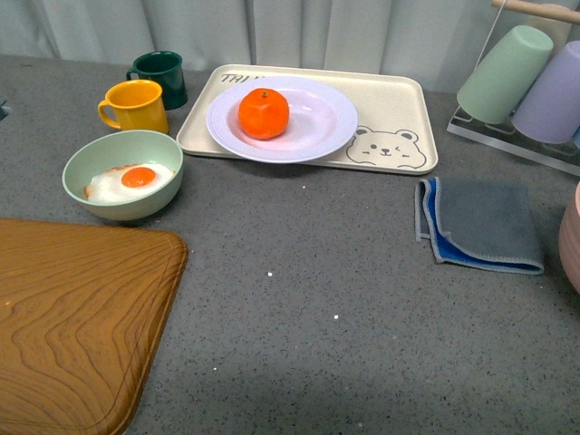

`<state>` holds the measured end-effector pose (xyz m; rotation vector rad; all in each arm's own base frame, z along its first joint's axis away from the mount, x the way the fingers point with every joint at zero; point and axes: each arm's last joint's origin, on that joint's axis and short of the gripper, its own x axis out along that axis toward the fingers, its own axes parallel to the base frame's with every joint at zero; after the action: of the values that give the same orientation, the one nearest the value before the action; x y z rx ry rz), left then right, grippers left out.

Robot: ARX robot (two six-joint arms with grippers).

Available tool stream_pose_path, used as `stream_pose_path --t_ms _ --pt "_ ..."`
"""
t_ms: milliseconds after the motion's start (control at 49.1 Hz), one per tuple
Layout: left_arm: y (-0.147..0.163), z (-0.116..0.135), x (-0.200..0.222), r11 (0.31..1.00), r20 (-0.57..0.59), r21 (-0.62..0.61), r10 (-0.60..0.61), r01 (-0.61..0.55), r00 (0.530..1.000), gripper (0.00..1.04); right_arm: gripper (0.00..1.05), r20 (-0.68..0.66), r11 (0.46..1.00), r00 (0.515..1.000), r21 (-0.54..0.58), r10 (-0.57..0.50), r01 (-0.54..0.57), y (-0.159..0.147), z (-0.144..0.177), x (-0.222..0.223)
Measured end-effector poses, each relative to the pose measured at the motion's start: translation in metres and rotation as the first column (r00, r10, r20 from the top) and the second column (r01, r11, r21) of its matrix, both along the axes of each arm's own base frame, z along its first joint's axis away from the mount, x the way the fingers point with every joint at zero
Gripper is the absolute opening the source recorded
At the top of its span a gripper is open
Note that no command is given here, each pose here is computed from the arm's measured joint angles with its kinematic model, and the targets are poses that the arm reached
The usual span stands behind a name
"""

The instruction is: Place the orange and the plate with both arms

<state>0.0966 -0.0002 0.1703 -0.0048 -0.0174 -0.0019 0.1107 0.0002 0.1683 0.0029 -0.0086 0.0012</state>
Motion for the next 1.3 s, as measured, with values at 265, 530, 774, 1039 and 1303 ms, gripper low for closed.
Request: stream_pose_path --t_ms 265,530,774,1039,1303 --pt "0.0 0.0 0.0 1.0 0.0 0.0 0.0 0.0 1.0 0.98 0.01 -0.036 1.0 0.999 0.0 0.002 -0.002 0.0 -0.005 -0.01" --pt "0.0 0.0 0.0 1.0 0.0 0.0 0.0 0.0 1.0 0.98 0.3 -0.006 1.0 1.0 -0.002 0.002 -0.002 0.0 -0.003 -0.013" --pt "0.0 0.0 0.0 1.0 0.0 0.0 0.0 0.0 1.0 0.98 0.77 -0.006 1.0 1.0 -0.002 0.002 -0.002 0.0 -0.003 -0.013" --pt "0.0 0.0 0.0 1.0 0.0 0.0 0.0 0.0 1.0 0.98 0.95 -0.006 1.0 1.0 -0.001 0.002 -0.002 0.0 -0.003 -0.013" --pt "0.0 0.0 0.0 1.0 0.0 0.0 0.0 0.0 1.0 0.98 0.95 -0.006 1.0 1.0 -0.001 0.002 -0.002 0.0 -0.003 -0.013"
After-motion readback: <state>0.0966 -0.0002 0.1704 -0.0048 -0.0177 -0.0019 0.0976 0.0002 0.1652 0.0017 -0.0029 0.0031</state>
